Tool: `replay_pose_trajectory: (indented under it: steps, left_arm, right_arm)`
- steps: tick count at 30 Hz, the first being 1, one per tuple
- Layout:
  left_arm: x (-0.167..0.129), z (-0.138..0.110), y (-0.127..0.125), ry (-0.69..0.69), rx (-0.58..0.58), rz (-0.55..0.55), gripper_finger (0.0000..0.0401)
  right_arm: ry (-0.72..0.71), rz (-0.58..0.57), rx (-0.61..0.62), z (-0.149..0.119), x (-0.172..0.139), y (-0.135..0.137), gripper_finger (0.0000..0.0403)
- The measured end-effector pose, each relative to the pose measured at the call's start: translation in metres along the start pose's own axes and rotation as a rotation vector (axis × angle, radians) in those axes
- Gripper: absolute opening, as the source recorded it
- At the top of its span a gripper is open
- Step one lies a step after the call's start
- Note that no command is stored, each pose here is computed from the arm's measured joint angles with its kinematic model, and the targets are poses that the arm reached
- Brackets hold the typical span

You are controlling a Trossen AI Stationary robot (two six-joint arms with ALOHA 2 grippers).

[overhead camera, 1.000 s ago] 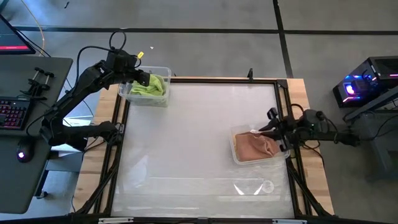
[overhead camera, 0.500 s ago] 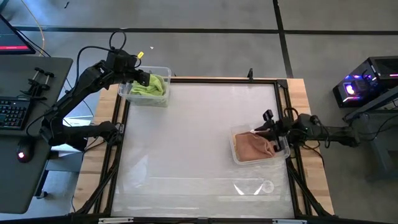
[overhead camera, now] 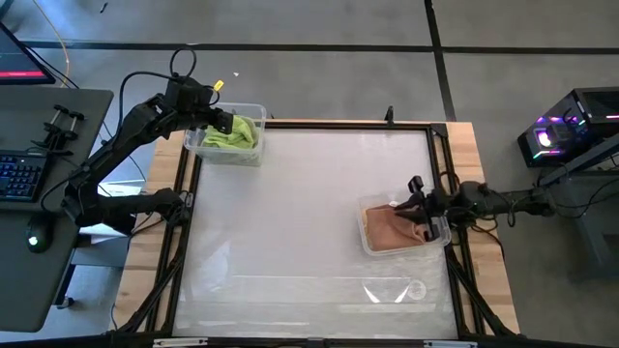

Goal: Sort towels by color in basket
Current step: Return to Home Position

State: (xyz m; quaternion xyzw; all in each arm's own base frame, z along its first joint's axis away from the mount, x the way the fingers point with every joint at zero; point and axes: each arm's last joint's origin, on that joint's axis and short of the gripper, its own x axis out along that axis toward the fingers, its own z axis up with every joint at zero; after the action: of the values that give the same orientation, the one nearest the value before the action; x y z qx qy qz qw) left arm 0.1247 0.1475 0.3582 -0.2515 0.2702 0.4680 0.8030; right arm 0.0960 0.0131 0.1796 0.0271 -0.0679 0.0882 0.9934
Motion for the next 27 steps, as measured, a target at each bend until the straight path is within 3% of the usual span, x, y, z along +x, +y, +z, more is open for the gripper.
replay_pose_trajectory:
  steps: [4, 7, 12, 17, 23, 27]
  left_arm:
    - [0.0, 0.0, 0.0, -0.002, 0.0, 0.0, 0.0122]
    - [0.0, 0.001, 0.0, -0.008, 0.003, -0.002, 0.0122]
    - [-0.005, 0.003, -0.005, -0.059, 0.077, -0.035, 0.0122]
    - [-0.019, 0.008, -0.023, -0.203, 0.184, -0.172, 0.0122]
    - [-0.039, 0.017, -0.056, -0.42, 0.225, -0.396, 0.0122]
    - [-0.046, 0.016, -0.07, -0.455, 0.208, -0.488, 0.0122]
  right_arm:
    - [0.1, -0.01, 0.076, -0.01, 0.0, -0.001, 0.0059]
    - [0.096, -0.014, 0.14, -0.009, 0.0, -0.001, 0.0059]
    - [0.122, -0.006, 0.013, -0.012, -0.001, -0.001, 0.0059]
    - [0.122, 0.002, -0.125, -0.012, -0.001, -0.001, 0.0059]
    - [0.122, 0.0, -0.093, -0.012, -0.001, -0.001, 0.0059]
    - [0.121, -0.003, -0.04, -0.012, -0.001, -0.001, 0.0059]
